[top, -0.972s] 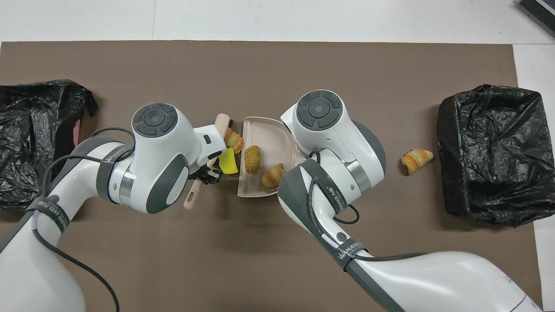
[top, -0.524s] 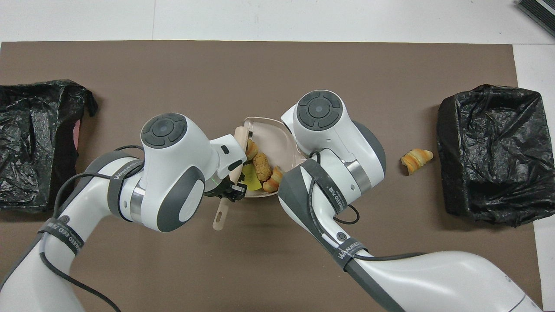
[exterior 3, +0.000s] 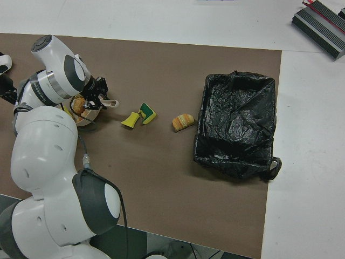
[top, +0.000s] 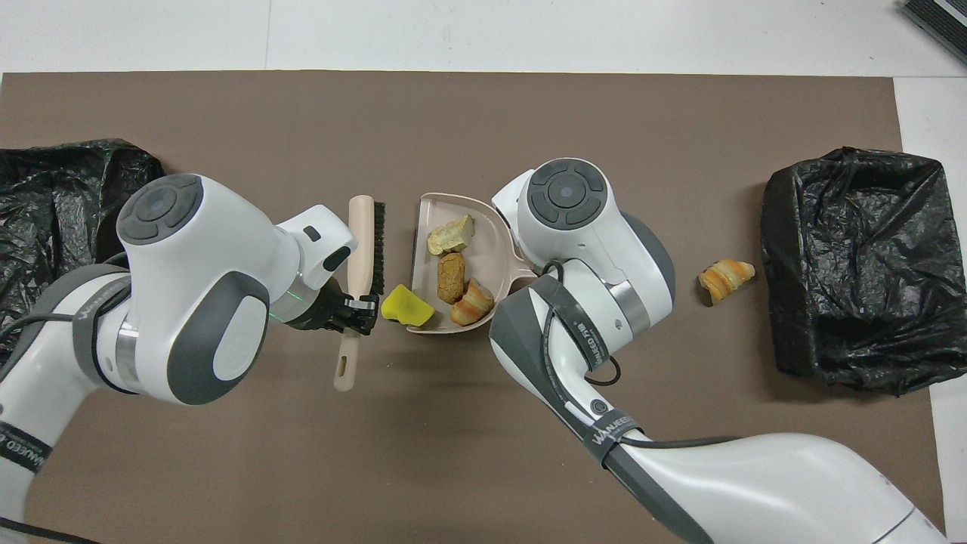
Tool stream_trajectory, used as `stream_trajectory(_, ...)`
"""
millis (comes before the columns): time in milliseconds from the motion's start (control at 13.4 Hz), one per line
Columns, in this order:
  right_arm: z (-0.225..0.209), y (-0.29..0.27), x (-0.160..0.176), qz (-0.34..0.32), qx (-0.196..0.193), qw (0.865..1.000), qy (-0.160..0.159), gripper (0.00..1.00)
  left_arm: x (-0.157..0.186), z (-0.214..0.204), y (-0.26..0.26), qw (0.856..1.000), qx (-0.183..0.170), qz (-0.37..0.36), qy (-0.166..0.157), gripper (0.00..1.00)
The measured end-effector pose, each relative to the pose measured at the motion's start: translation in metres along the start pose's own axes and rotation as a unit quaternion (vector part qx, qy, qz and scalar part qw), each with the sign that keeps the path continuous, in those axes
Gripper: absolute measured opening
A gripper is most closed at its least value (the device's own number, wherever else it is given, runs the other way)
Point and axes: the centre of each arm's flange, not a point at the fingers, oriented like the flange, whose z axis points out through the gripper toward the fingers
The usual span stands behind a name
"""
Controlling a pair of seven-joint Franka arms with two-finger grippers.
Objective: Sweep and dump trash in bin
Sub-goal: 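Sweep the remaining sponge and rolls into the dustpan with the left gripper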
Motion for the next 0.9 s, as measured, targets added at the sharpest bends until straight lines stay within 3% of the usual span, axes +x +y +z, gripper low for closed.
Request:
stream_trajectory(299, 0.003, 0.005, 0.0, 0.016, 0.003, 0.999, 0.03, 0.31, -0.025, 0.04, -0.051, 0.999, 0.015, -0.042, -0.029, 0.26)
stream_trajectory(598, 0.003, 0.004, 0.001, 0.014, 0.004, 0.999, 0.03, 0.31, -0.057, 0.058, -0.062, 0.998, 0.024, -0.047, -0.043, 0.26)
stream_trajectory(898, 0.007, -0.002, 0.001, 0.006, 0.015, 1.0, 0.007, 0.31, -0.074, 0.076, -0.034, 0.998, 0.037, -0.013, -0.053, 0.26)
